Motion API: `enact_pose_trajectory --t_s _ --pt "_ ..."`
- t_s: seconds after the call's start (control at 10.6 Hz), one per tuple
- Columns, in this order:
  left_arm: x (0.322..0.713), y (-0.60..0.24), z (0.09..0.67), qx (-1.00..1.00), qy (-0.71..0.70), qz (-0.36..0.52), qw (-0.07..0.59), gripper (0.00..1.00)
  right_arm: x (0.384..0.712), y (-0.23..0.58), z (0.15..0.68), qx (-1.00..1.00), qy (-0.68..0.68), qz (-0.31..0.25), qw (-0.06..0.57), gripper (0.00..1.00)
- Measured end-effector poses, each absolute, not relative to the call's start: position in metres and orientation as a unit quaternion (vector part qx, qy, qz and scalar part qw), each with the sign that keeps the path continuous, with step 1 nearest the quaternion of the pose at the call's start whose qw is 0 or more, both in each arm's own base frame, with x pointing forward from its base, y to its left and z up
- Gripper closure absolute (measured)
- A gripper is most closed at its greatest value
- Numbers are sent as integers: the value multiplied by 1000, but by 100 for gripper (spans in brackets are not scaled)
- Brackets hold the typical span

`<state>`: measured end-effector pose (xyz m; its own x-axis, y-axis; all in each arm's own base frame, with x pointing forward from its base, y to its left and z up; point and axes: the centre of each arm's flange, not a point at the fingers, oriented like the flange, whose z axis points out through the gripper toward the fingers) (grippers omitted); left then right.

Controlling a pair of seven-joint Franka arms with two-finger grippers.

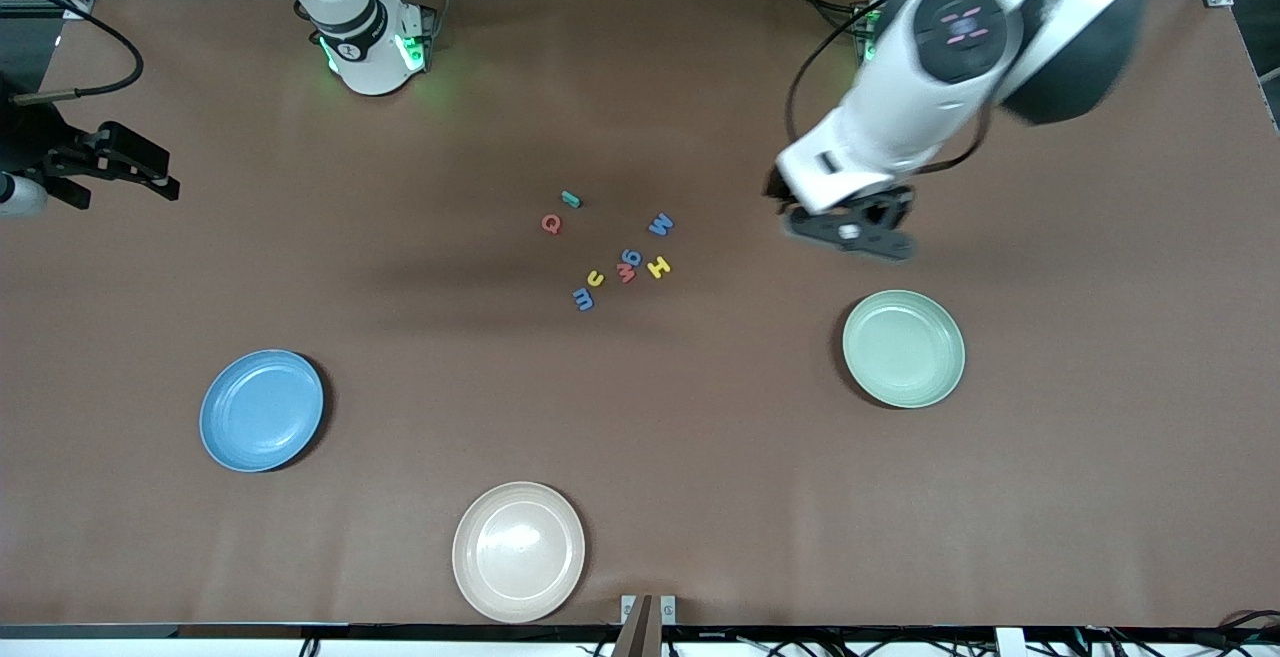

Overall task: Sort upper and lower case letters into plates
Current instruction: 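Reach the left gripper down to the yellow H letter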

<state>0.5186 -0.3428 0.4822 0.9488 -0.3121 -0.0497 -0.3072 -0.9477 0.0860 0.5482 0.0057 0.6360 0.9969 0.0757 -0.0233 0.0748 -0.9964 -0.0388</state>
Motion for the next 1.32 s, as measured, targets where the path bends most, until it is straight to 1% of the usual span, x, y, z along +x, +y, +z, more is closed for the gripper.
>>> enact_pose_trajectory --t_s 0.19,0.47,0.75,0.85,0.94,1.04,1.13,1.23,1.32 --pt "507 -375 435 981 -186 -32 48 0 551 14 633 -999 -45 12 19 0" --pt "494 -414 378 970 -237 -30 35 0 561 40 618 -997 -67 15 18 0" --pt "477 -456 317 956 -289 -15 39 0 566 89 598 -994 -105 31 16 0" --pt "473 -465 295 953 -300 -15 43 2 568 109 585 -992 -116 41 15 0" --pt "469 -471 276 948 -316 -13 38 3 571 128 566 -991 -124 55 13 0" --pt "466 -474 260 942 -333 -11 27 8 578 149 540 -989 -130 69 10 0" --pt "462 -477 247 939 -344 -14 19 10 585 170 512 -988 -130 80 6 0" --pt "458 -480 238 936 -351 -18 17 19 591 191 485 -988 -127 86 2 0" --pt "453 -484 231 934 -356 -20 19 21 595 208 459 -988 -123 94 -3 0"
